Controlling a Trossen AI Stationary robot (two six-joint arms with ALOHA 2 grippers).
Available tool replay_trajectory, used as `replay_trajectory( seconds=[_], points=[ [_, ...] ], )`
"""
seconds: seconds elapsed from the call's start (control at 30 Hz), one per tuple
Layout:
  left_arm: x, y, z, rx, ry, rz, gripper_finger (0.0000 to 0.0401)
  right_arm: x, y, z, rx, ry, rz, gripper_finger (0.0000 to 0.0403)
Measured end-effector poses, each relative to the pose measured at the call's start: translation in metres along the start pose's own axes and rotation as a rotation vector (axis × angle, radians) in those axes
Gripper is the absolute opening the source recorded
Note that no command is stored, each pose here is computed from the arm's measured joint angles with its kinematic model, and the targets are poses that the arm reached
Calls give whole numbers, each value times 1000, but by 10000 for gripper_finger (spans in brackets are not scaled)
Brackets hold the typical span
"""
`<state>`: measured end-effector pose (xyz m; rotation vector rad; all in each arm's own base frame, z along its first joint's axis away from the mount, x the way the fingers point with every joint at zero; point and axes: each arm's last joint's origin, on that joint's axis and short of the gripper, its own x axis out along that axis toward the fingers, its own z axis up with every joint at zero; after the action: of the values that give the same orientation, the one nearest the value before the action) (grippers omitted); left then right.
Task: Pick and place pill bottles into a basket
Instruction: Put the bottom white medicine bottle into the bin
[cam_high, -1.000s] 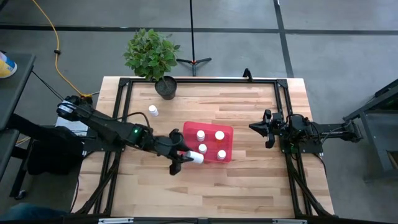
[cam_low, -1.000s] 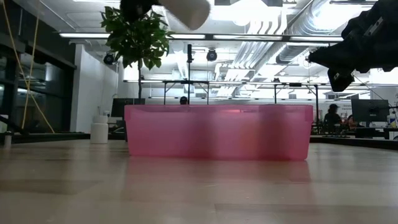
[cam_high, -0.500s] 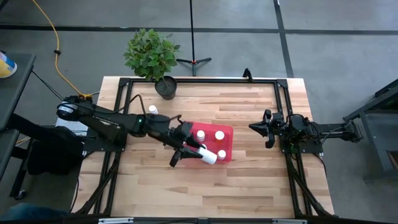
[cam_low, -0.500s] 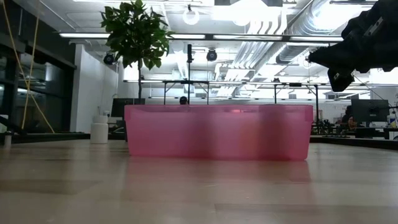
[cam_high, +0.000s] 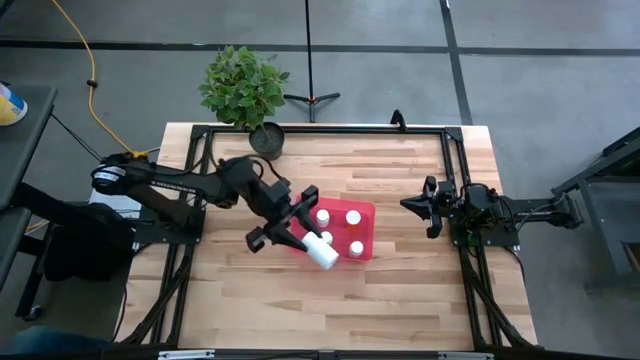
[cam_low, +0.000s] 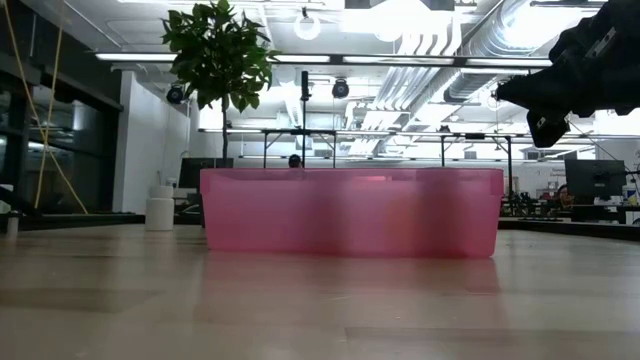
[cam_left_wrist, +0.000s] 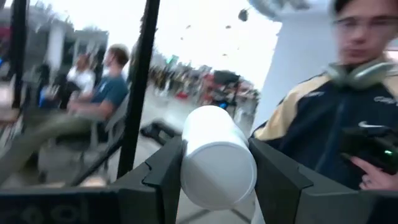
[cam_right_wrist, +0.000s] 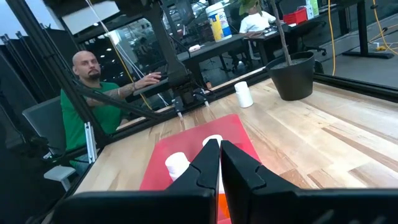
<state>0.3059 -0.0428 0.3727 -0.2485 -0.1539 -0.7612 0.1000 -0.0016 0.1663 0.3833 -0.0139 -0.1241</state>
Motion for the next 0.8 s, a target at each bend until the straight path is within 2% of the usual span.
replay_trajectory(
  seconds=[0.07,0.23,0.47,0.63,0.8],
  points=[
    [-1,-1,5,37,-33,-39,195,0,0,0,0,0,0,7],
    [-1,-4,6,46,-24,-94,195,0,0,0,3,0,0,7],
    [-1,-3,3,6,2,-101,195,0,0,0,10,0,0,7],
    [-2,4,-4,-62,56,-10,195,0,0,0,8,-3,-6,7],
    [-10,16,-14,-197,137,115,195,0,0,0,3,-4,-7,7]
  ],
)
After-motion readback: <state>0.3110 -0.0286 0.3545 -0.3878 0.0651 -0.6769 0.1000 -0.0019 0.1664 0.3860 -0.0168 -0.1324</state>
